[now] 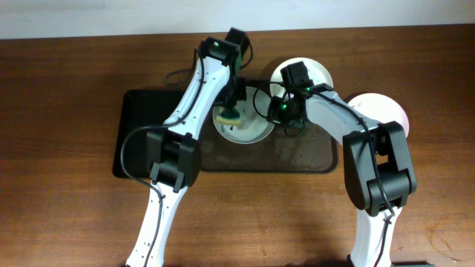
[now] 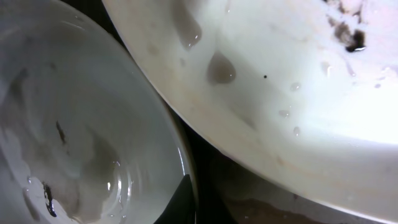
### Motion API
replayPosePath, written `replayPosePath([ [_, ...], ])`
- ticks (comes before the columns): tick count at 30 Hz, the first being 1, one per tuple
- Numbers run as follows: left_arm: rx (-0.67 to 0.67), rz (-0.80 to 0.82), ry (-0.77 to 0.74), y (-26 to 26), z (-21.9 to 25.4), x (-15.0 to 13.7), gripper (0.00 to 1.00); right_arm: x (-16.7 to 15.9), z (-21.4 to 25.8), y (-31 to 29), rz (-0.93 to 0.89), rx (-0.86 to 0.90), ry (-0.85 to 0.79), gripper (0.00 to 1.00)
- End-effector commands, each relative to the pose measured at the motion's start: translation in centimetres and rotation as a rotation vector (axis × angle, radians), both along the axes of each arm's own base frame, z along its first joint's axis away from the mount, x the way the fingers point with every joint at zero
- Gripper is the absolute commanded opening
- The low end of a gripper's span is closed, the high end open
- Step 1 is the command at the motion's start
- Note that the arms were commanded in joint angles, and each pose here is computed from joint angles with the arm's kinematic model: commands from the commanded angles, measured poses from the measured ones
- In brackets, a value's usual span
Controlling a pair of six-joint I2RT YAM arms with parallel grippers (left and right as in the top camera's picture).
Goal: Clean dirty plates on tray and stack at the side
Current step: 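Scrub the pale green plate with the sponge in the left gripper, then lift the plate with the right gripper and stack it on the cleaned plate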
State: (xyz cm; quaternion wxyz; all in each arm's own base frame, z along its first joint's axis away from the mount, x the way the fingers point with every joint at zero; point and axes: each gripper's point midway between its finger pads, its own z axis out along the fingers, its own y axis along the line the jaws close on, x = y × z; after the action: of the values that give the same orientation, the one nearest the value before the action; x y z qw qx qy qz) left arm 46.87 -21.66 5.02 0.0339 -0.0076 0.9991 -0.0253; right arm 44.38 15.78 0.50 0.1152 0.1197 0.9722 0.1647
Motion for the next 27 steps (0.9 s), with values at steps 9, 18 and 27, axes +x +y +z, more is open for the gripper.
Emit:
replayPosePath([
  [9, -0.495, -0.612, 0.132, -7.8, -6.2, -6.0, 0.0, -0.5, -1.6, -1.9, -0.016, -0.103, 0.02, 0.04],
  [18, 0.358, 0.185, -0.265, 6.6, -5.0, 4.5, 0.0, -0.6, -1.6, -1.9, 0.007, -0.108, 0.014, 0.04],
  [27, 0.072, 0.017, -0.309, 6.2, 8.3, 4.9, 0.0, -1.9, -1.4, 0.0, 0.156, -0.021, 0.037, 0.04],
])
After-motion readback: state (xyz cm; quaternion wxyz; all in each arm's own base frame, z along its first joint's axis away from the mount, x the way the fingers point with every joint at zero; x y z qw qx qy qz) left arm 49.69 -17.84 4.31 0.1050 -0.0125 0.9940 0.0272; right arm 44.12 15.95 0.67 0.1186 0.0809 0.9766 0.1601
